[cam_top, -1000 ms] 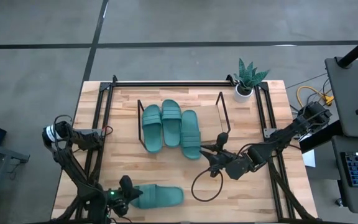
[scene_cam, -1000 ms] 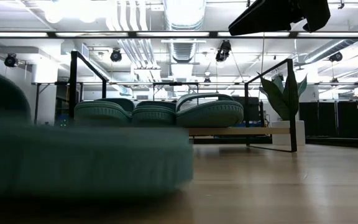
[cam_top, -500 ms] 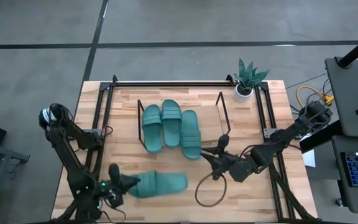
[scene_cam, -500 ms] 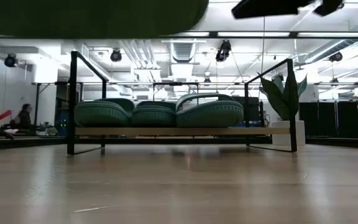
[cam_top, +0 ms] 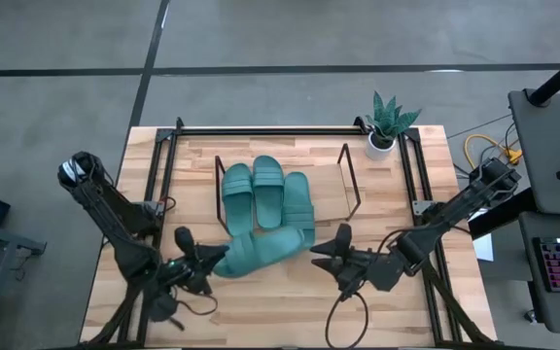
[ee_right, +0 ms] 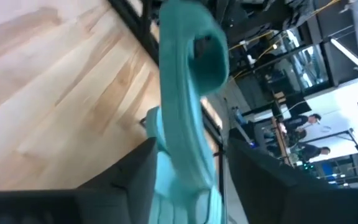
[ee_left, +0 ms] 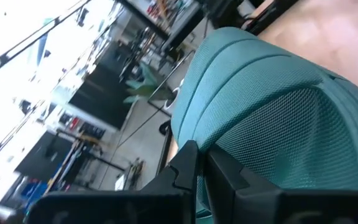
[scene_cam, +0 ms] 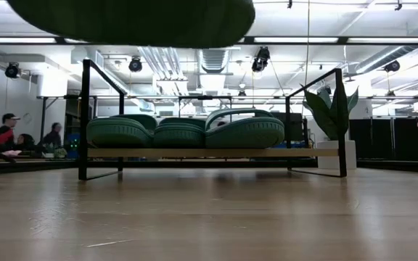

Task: Pick and place slides into the shelf
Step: Put the green slipper on the shelf

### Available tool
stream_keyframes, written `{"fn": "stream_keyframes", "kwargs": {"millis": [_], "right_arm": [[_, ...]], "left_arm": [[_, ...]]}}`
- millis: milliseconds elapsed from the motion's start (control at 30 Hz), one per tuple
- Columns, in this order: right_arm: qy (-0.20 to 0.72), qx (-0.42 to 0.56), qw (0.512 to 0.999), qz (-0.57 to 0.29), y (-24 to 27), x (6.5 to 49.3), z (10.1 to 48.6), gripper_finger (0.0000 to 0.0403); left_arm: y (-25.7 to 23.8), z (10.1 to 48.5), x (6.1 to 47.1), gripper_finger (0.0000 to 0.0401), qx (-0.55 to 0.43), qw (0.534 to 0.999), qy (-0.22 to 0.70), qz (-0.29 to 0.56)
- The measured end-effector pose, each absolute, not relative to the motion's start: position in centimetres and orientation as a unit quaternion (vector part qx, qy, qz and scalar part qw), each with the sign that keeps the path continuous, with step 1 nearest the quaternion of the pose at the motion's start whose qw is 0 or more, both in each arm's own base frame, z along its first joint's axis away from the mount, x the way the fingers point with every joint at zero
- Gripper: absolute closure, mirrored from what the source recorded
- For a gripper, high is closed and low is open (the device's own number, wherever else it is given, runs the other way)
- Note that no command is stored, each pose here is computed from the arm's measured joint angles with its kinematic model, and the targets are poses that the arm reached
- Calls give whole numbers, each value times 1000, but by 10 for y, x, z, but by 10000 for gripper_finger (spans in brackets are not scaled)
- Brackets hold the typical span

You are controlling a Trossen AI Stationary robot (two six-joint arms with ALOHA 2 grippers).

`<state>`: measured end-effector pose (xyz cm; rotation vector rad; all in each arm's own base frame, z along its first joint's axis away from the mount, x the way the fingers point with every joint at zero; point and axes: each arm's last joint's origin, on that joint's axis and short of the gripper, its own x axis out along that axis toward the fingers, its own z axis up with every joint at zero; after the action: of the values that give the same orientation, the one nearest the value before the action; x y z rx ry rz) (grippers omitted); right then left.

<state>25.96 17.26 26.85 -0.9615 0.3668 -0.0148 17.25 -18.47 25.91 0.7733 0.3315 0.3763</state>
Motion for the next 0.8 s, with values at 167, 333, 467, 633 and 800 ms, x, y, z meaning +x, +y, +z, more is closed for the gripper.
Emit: {"fn": "stream_keyframes", "kwargs": {"millis": [167,333,467,633,800], "right_arm": [[161,-436,885,-19,173,265,284,181],[163,-460,872,-18,170,267,285,173],[161,-471,867,-20,167,270,288,174],[161,-483,861,-3,161,274,288,175],[132,-437,889,-28,158,279,296,175]], "left_arm": [[-174,260,185,401,362,892,169,213],[-166,262,194,401,348,892,171,234],[-160,267,204,401,333,893,165,256],[-157,276,218,401,331,890,152,274],[-154,278,226,401,359,876,158,280]]}}
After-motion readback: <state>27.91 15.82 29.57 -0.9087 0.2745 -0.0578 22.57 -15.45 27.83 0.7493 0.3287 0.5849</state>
